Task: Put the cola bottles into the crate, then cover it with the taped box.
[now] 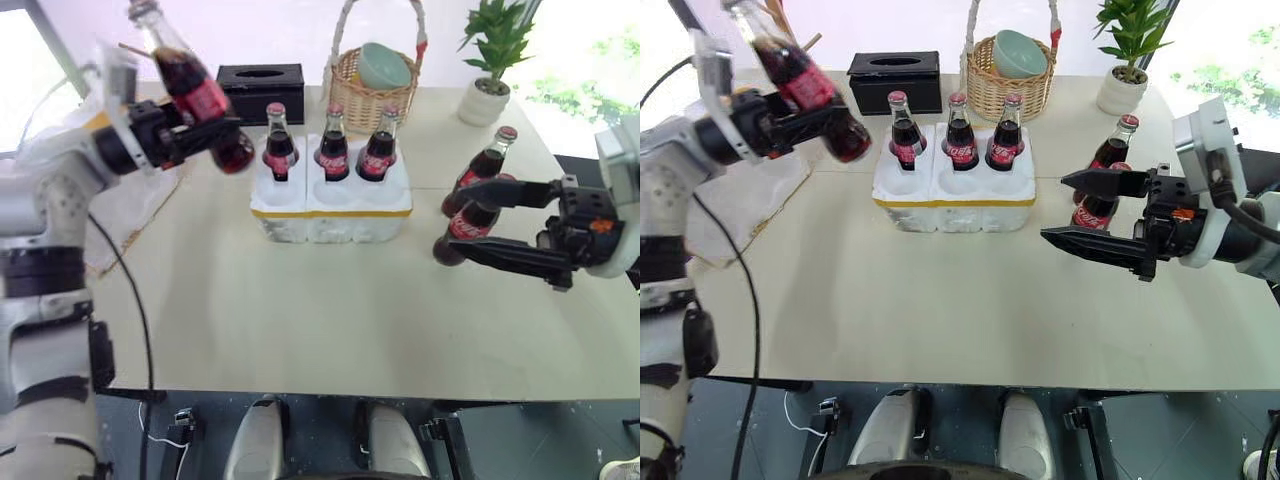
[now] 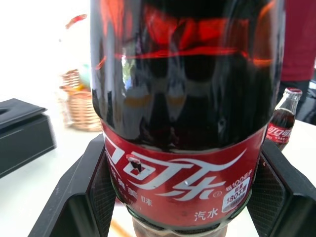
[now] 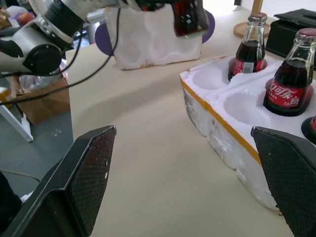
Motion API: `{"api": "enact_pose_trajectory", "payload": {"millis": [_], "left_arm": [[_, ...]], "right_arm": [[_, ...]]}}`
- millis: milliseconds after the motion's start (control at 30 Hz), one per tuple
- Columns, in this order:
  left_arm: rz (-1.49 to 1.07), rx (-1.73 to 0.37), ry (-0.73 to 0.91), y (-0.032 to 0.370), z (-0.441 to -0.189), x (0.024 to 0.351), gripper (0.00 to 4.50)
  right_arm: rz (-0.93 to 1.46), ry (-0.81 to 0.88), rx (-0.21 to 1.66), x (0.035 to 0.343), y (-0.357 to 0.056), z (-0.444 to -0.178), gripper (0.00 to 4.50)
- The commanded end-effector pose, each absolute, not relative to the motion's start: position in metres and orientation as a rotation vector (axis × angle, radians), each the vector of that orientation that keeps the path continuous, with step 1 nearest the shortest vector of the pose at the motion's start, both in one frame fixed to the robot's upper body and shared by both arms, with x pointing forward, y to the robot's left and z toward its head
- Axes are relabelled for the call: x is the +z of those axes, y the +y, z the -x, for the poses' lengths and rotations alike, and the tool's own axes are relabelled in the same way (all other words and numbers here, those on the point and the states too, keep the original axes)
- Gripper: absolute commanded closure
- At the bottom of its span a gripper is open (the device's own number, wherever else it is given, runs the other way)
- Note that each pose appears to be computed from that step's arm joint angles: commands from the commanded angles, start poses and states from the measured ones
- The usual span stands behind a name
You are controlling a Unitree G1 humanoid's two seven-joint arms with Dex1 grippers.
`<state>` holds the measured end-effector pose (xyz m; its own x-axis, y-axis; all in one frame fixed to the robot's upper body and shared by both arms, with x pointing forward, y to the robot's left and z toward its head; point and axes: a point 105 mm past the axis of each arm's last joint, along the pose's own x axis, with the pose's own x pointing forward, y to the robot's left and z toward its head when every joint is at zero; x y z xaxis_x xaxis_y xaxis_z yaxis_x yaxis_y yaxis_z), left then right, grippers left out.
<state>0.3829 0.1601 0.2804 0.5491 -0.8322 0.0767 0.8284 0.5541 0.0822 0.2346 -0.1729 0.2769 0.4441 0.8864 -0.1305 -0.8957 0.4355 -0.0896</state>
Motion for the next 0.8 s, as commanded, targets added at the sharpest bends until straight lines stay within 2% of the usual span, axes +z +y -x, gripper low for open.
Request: {"api": "enact_pose_trajectory", "payload": {"millis": [33, 233, 467, 533, 600, 800], "left_arm": [[-0.130, -1.009, -0.117, 0.145, -0.392, 0.277, 1.68], [-0.195, -0.963, -0.088, 0.141, -0.410, 0.257, 1.68], [-0.282, -0.971, -0.033, 0.132, -0.409, 0.219, 1.68], [-0.280, -0.966, -0.017, 0.131, -0.409, 0.212, 0.62], [-0.280, -0.966, -0.008, 0.132, -0.407, 0.208, 0.03], [-0.273, -0.959, -0.050, 0.142, -0.400, 0.221, 0.03]], "right_arm": [[0.178, 0.026, 1.088, 0.281, -0.173, -0.233, 0.00], [0.161, 0.027, 1.061, 0.276, -0.176, -0.233, 0.00], [0.148, 0.036, 1.025, 0.268, -0.179, -0.238, 0.00], [0.149, 0.036, 1.019, 0.268, -0.179, -0.241, 0.00], [0.151, 0.032, 1.009, 0.269, -0.179, -0.243, 0.00], [0.168, 0.021, 0.942, 0.268, -0.183, -0.249, 0.00]]}}
